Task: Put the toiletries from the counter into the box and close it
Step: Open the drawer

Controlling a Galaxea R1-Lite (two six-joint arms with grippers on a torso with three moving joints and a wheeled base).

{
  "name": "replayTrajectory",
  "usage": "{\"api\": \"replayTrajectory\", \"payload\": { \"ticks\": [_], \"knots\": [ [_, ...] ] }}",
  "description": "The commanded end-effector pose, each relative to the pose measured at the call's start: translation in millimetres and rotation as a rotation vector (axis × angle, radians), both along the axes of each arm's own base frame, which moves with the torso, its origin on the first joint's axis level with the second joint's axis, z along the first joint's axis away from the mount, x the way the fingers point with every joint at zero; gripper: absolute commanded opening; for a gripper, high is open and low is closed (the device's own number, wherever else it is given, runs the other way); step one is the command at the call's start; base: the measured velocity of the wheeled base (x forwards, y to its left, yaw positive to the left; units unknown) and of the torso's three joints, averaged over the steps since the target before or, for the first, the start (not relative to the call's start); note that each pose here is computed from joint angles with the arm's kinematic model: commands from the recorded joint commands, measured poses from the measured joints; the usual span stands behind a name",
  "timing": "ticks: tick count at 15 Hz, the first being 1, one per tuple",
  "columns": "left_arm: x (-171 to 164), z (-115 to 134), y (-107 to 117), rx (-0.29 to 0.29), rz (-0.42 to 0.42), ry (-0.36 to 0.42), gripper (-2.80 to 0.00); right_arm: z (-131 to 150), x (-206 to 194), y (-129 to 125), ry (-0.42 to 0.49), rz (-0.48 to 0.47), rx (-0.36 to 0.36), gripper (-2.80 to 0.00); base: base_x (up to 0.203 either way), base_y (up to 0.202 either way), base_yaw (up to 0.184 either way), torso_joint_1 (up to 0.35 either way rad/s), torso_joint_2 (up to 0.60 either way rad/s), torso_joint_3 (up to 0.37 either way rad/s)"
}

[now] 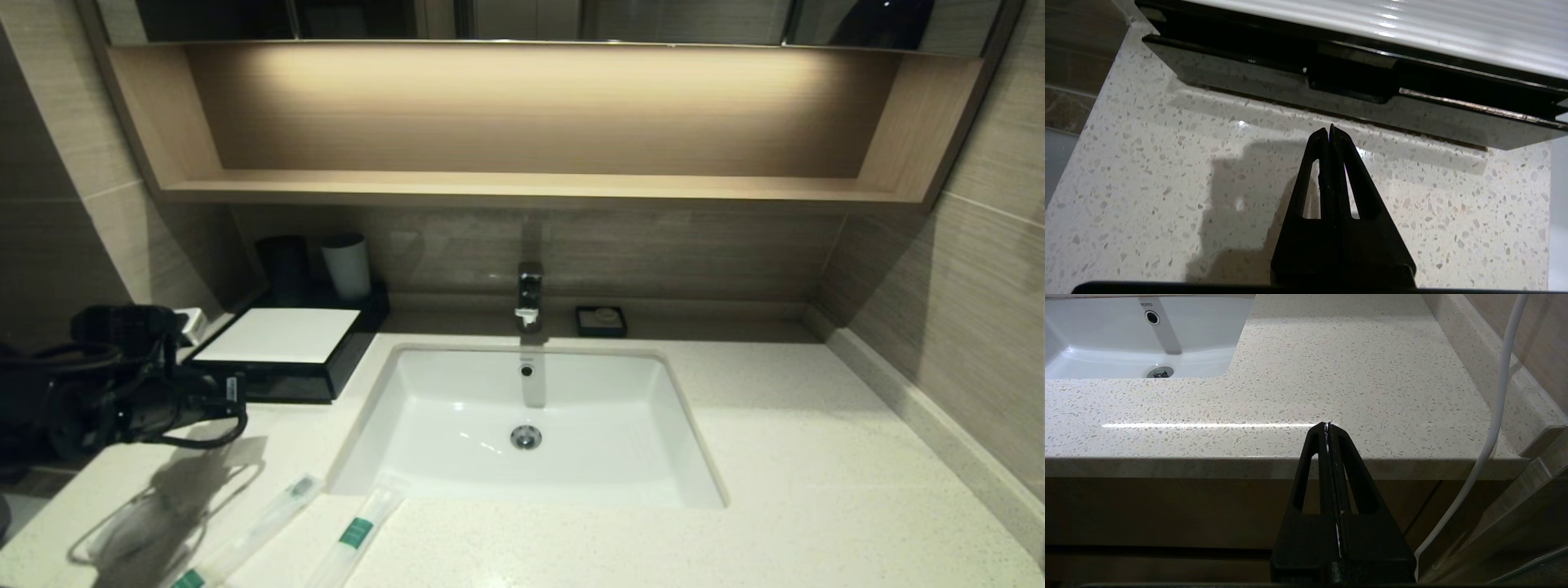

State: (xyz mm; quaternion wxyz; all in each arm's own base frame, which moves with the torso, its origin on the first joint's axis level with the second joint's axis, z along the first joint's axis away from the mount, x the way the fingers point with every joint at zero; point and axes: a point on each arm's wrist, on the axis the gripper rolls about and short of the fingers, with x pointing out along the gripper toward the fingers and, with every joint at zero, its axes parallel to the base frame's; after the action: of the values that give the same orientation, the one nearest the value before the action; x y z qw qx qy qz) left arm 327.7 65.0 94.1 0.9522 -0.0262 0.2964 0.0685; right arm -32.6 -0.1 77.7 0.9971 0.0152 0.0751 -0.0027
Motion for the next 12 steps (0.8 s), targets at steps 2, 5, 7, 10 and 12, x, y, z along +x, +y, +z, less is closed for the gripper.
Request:
{"api": "replayTrajectory", "payload": {
  "ticks": [2,5,7,10,12],
  "knots": [
    [11.1,-13.4,0.8,0.013,-0.008,-0.072,-2.80,-0.2,0.0,0.0,0.002,0.000,0.000,-2.80,0.000,0.000,0.000,0.000,0.00,0.000],
    [10.3,-15.7,-4.6,0.014,-0.017,-0.072,-2.80,-0.2,0.0,0.0,0.002,0.000,0.000,-2.80,0.000,0.000,0.000,0.000,0.00,0.000],
    [10.8,-18.7,-5.1,0.014,-0.019,-0.068,-2.80,-0.2,0.0,0.0,0.002,0.000,0.000,-2.80,0.000,0.000,0.000,0.000,0.00,0.000],
    [11.3,-21.0,-5.0,0.015,-0.019,-0.060,-2.80,-0.2,0.0,0.0,0.002,0.000,0.000,-2.80,0.000,0.000,0.000,0.000,0.00,0.000],
    [7.3,-18.8,-5.7,0.022,-0.023,-0.060,-2.80,-0.2,0.0,0.0,0.002,0.001,0.000,-2.80,0.000,0.000,0.000,0.000,0.00,0.000]
  ]
}}
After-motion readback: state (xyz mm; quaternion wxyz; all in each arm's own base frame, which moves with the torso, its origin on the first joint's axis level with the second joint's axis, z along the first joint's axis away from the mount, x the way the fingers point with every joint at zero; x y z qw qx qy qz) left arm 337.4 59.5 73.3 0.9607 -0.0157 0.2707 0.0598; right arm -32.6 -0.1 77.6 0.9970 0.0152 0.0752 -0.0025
